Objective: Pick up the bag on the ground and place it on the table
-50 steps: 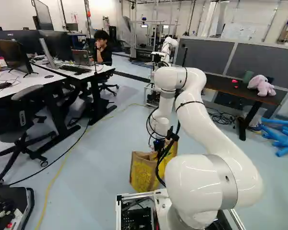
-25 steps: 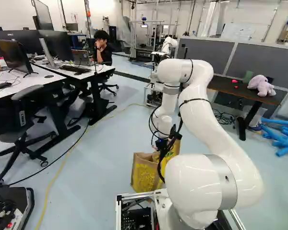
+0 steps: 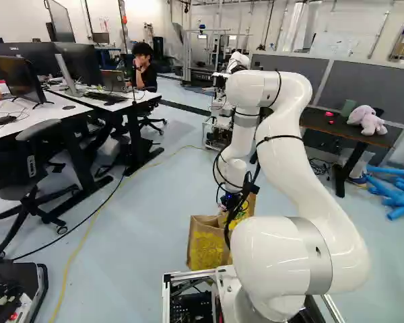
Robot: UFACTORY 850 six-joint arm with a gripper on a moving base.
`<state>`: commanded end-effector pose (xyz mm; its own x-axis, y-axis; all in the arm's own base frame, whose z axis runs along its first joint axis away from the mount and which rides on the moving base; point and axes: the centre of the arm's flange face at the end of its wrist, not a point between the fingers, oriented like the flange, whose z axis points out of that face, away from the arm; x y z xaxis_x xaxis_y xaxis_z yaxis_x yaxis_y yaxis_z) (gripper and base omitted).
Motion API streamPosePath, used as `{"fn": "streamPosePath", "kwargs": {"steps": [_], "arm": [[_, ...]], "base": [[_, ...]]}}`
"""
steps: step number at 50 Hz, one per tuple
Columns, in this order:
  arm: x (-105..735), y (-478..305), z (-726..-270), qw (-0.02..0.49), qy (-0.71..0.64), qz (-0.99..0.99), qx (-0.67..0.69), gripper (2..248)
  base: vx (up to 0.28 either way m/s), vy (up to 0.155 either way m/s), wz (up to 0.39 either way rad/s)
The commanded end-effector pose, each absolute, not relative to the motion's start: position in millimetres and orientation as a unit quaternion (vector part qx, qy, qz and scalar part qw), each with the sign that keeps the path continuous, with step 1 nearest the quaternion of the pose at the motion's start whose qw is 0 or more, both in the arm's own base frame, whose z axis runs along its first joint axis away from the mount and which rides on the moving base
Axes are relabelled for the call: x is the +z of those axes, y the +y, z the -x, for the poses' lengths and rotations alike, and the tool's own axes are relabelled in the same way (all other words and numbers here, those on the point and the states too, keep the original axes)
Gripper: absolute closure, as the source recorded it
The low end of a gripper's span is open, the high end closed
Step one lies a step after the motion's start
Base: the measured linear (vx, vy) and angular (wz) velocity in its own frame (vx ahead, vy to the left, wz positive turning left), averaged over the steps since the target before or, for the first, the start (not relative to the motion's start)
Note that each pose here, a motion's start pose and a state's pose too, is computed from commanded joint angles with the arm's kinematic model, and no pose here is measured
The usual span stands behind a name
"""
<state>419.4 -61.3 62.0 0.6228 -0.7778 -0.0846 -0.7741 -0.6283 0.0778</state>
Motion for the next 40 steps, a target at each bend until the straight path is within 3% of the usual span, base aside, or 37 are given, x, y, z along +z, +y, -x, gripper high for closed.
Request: {"fn": "streamPosePath", "kwargs": {"steps": [40], "arm": [[124,-48,-411,0.009,-0.42,-0.907,-0.029,229]], "base": [[0.0,0.0,0.0]]}}
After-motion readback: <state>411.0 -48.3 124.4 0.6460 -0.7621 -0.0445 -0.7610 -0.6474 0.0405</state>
